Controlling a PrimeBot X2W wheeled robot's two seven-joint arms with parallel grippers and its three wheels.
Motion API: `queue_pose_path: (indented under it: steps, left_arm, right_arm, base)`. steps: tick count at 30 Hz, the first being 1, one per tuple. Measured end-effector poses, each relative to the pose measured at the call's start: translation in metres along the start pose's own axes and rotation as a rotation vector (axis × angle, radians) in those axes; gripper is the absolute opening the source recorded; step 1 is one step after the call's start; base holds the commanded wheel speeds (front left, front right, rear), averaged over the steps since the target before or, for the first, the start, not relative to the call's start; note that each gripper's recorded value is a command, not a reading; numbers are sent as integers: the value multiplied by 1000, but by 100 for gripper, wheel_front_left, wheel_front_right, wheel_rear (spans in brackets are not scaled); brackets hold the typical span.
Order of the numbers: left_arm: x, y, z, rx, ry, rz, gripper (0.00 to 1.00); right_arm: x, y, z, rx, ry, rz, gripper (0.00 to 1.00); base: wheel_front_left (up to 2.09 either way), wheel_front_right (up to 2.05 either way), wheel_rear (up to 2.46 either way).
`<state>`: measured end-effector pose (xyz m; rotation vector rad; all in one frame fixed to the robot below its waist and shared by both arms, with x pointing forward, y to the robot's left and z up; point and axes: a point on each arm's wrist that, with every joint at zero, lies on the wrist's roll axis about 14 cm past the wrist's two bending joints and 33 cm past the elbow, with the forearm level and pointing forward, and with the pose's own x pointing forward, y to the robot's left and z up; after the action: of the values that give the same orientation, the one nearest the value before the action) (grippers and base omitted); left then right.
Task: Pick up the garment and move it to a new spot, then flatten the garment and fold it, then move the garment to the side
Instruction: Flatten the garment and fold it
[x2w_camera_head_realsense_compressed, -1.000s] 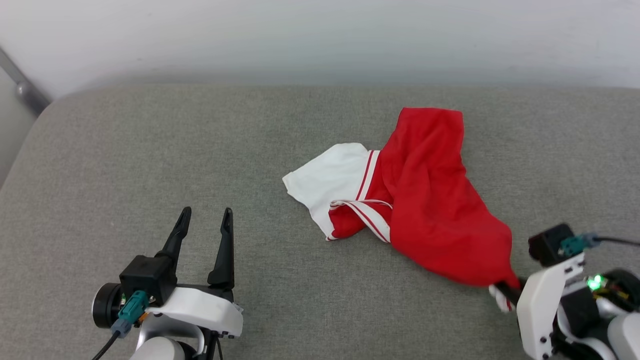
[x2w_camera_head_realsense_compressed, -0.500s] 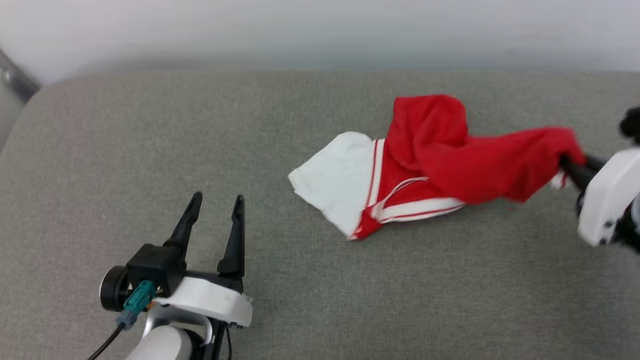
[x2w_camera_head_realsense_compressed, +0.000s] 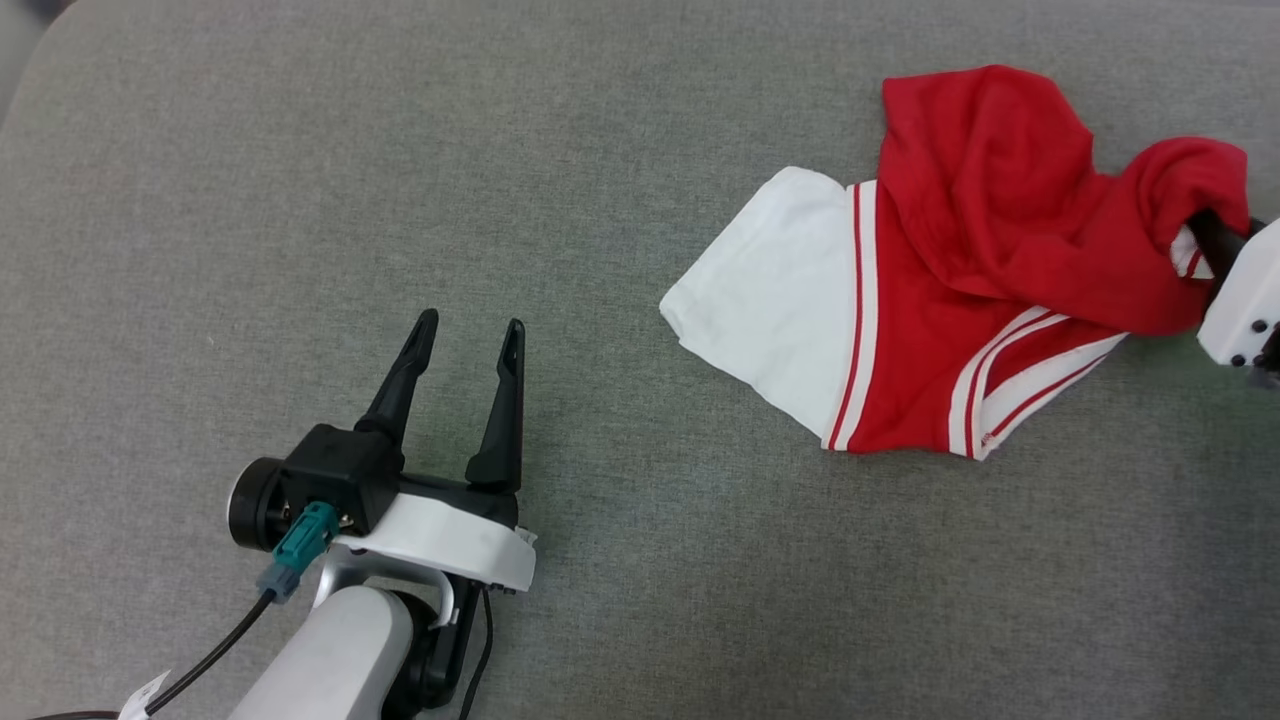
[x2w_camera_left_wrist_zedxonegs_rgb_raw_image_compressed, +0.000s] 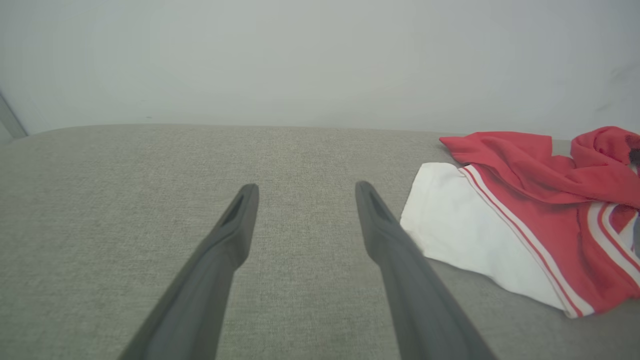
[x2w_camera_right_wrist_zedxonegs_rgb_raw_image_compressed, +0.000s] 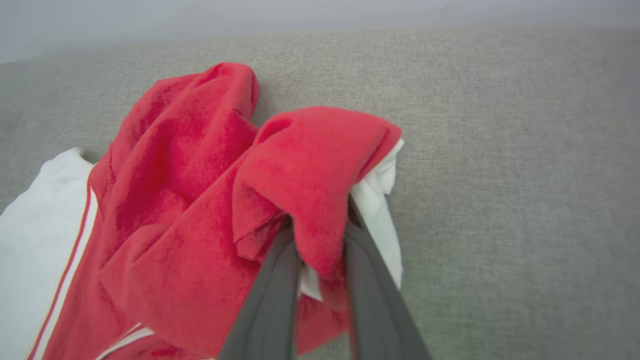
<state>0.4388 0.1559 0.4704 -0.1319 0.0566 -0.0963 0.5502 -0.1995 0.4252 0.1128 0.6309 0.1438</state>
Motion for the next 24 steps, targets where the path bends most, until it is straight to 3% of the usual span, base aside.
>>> queue_pose_path:
  steps: [1, 9, 17, 24]
  left_arm:
    - [1, 2, -2, 1, 4, 4, 100]
    - [2, 2, 6, 14, -22, 2, 100]
    - [-17, 1, 21, 31, -51, 6, 100]
    - [-34, -9, 39, 34, -82, -16, 100]
  right_arm:
    - [5, 0, -5, 3, -1, -2, 100]
    - [-10, -7, 13, -26, -244, -25, 100]
    - [-82, -19, 24, -99, -474, -58, 100]
    - [-146, -11, 11, -125, -559, -67, 100]
  base:
    - [0, 0, 0]
    - [0, 0, 0]
    - [0, 0, 0]
    - [0, 0, 0]
